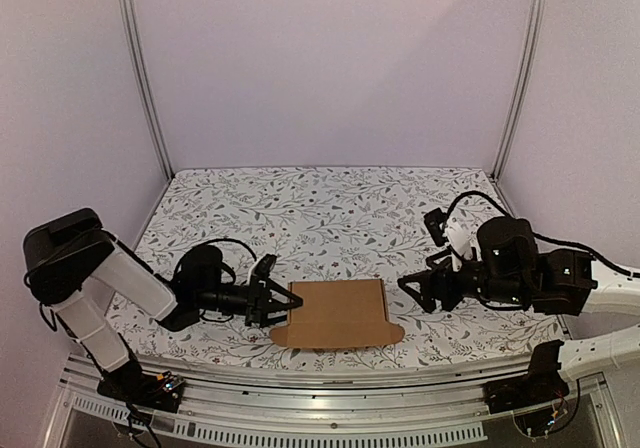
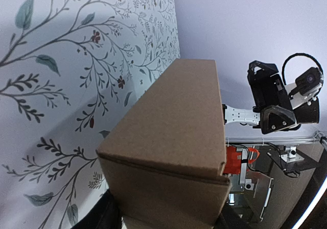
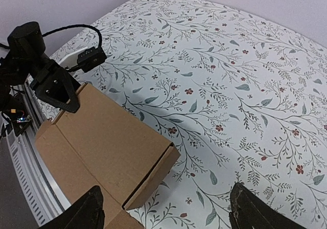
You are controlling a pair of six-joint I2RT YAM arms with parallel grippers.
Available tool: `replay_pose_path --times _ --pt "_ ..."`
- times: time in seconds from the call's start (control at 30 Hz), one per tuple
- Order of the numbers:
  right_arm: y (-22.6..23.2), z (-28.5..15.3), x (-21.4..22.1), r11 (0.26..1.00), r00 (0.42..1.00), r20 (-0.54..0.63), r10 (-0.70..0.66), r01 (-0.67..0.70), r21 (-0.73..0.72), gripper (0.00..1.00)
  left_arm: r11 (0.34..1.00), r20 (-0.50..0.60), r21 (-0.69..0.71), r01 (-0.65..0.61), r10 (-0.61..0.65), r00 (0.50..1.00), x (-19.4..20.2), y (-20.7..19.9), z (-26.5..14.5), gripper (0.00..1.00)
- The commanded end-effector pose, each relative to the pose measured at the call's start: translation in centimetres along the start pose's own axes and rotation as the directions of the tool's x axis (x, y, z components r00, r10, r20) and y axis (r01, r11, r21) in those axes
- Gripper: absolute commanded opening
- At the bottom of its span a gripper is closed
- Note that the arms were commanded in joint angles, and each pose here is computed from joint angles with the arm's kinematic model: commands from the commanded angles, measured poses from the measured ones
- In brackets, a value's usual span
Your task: Fold the paper box
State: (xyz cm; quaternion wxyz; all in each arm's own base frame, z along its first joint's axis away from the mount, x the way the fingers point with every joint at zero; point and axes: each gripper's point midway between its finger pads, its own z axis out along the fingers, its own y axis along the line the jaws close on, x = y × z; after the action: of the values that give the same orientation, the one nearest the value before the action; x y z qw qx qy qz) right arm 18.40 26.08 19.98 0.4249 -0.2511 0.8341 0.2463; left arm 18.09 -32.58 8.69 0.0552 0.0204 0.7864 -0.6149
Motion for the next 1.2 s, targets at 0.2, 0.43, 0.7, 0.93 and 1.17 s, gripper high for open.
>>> replay_pose_path --times 0.2,0.43,0.7,0.93,1.17 --pt "3.5 -2.6 -2.9 0.898 0.911 0.081 -0.405 0.413 -0.154 0.99 0.982 -0.043 -0.134 -0.135 0.13 0.991 -0.6 -3.3 -2.2 0.13" --pt "5.4 -3.7 -3.0 0.738 0.771 0.146 -0.619 0.636 -0.227 0.99 0.974 -0.069 -0.128 -0.185 0.178 0.982 0.0 -6.5 -4.2 0.01" --pt "7.7 -4.3 -1.7 0.349 0.361 0.244 -0.9 0.933 -0.091 0.99 0.981 -0.113 0.006 -0.192 0.192 0.975 1.1 -10.4 -6.5 0.0" --pt "9.0 -2.8 -0.9 -0.087 -0.108 0.103 -0.989 0.979 0.183 0.99 0.975 -0.171 0.146 -0.168 0.192 0.966 2.6 -12.5 -8.2 0.0" --pt "12.3 -3.5 -2.1 -0.301 -0.352 0.056 -0.934 0.865 0.402 0.99 0.974 -0.244 0.166 -0.155 0.193 0.95 4.3 -12.4 -9.1 0.0"
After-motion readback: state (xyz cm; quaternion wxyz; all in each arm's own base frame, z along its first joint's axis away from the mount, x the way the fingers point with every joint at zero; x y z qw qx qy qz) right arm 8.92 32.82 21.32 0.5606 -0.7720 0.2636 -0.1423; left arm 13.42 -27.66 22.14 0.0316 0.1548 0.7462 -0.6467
